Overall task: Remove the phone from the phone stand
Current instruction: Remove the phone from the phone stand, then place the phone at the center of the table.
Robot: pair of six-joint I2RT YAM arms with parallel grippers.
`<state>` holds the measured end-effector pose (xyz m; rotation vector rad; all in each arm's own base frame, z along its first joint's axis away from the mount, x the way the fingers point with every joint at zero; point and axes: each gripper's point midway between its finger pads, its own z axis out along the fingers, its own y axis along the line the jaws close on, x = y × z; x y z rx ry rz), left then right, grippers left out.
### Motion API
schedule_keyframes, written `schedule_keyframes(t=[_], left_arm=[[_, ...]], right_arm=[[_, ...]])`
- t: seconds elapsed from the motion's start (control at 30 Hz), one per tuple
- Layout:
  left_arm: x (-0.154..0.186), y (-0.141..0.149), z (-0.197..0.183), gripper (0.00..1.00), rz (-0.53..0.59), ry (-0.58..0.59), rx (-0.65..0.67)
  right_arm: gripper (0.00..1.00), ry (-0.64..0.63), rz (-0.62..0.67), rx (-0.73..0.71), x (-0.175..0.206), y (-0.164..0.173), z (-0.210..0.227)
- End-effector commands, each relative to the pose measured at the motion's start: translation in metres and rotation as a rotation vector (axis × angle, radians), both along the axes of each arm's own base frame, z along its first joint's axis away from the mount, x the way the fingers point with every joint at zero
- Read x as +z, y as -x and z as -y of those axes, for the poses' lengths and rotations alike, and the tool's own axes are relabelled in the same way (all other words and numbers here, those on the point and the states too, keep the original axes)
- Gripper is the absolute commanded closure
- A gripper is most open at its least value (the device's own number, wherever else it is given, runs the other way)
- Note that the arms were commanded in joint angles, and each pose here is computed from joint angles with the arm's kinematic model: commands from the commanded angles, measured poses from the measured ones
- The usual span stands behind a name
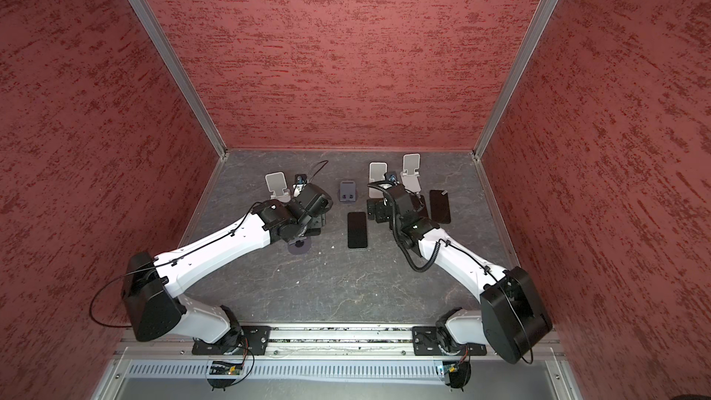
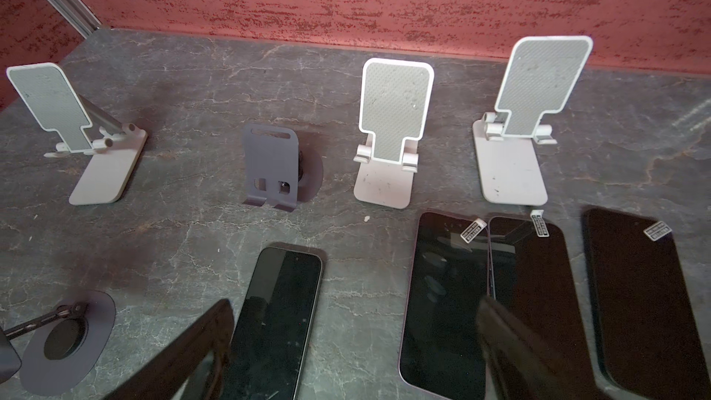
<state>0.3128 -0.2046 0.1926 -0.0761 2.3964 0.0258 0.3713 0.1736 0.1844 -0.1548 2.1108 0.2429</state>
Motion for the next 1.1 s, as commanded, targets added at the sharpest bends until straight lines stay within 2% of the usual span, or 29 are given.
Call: schedule_keyframes(t=[0.0,0.33,1.07], left_arm=[[0.006,-0.002,0.013,0.34,0.011,-0.027,-0.041],[-0.005,-0.002,0.043,0.34,-0.029,-0.006,-0.113],[-0.055,-0.003,0.063,0.35,-0.182,0.013,-0.176]], right_arm=[[0.01,-0.005,0.012,-0.037,0.005,0.001,0.010],[0.01,-0.011,0.010,-0.043,0.005,0.004,0.013],[0.01,-0.024,-0.007,-0.042,-0.005,0.003,0.014]])
